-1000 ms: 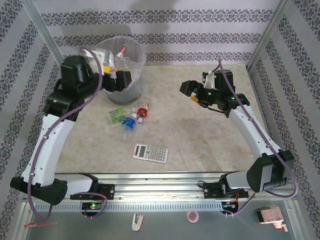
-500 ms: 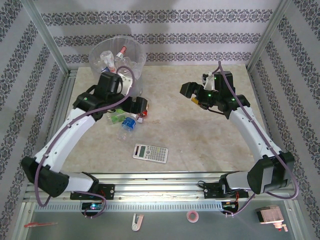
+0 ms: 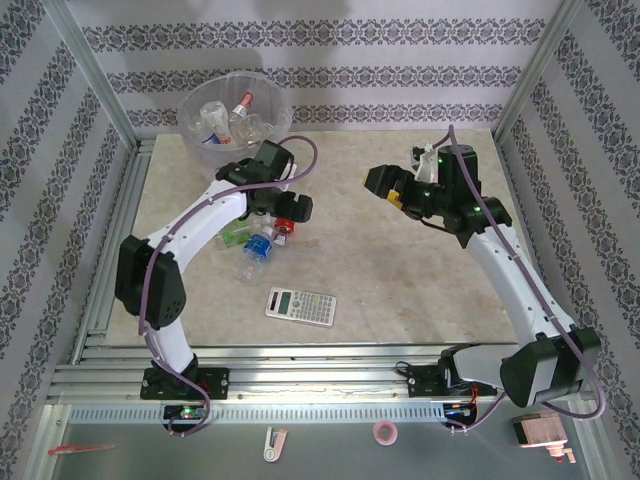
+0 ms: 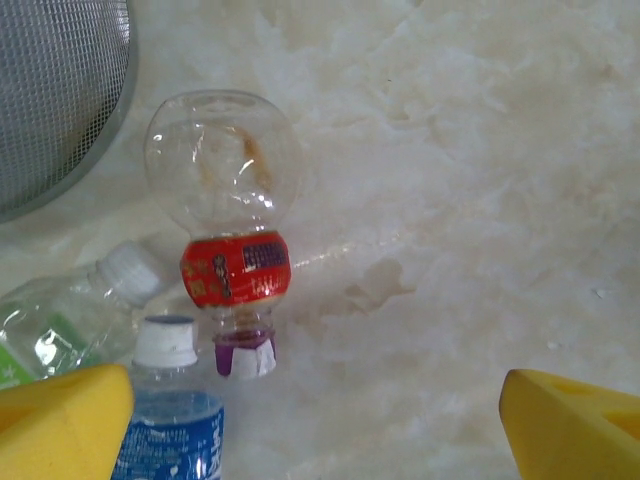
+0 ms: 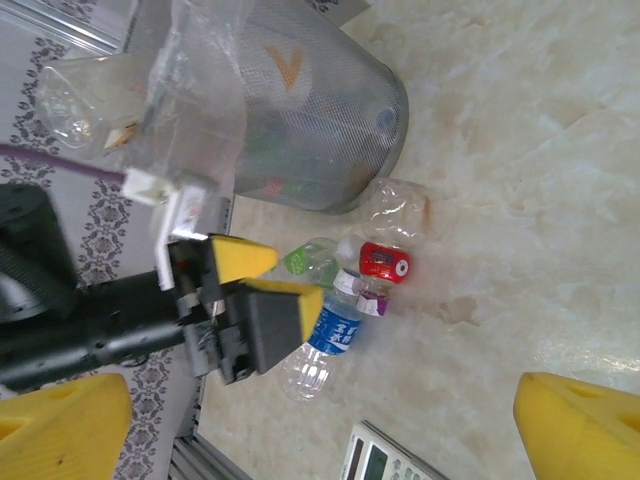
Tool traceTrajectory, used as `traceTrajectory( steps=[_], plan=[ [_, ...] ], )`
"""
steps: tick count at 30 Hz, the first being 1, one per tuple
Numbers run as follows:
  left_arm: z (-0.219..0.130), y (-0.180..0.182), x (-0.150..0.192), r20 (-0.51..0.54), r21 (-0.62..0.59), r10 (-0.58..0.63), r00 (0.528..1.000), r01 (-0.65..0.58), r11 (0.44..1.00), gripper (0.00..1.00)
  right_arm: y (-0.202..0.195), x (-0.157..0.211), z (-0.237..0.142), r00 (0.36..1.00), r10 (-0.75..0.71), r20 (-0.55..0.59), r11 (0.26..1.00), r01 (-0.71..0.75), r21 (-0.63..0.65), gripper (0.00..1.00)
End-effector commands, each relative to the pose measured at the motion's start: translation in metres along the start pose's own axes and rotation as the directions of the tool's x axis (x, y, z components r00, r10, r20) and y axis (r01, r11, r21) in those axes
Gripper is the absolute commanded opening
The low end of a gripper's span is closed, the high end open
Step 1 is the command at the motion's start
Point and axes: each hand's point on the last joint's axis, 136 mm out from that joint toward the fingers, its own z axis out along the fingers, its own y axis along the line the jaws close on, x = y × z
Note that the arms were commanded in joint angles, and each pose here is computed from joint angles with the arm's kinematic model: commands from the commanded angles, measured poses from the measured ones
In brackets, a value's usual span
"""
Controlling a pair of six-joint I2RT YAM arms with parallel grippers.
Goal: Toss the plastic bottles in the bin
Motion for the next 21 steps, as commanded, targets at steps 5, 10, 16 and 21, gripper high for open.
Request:
traceTrajectory(
  steps=[5,10,16,21],
  plan=[
    [0.029,0.010,-0.003,-0.084,-0.107,-0.037,0.996,0.028,0.994,0.95,-0.002,0.009,-0.013,1.000,-0.010,0.017,1.000,0.009,0.012,0.98],
    [0.051,0.015,-0.014,-0.086,-0.151,-0.045,0.995,0.032,0.988,0.95,-0.001,0.011,-0.023,0.999,-0.016,0.036,1.000,0.016,0.009,0.98],
    [0.075,0.024,-0.022,-0.129,-0.215,-0.046,0.991,0.018,0.976,0.95,0.000,0.017,-0.033,0.999,-0.019,0.051,1.000,0.018,0.008,0.98],
    [0.091,0.030,-0.024,-0.161,-0.257,-0.046,0.986,0.003,0.966,0.95,0.000,0.021,-0.040,0.998,-0.017,0.067,1.000,0.017,0.005,0.98]
  ],
)
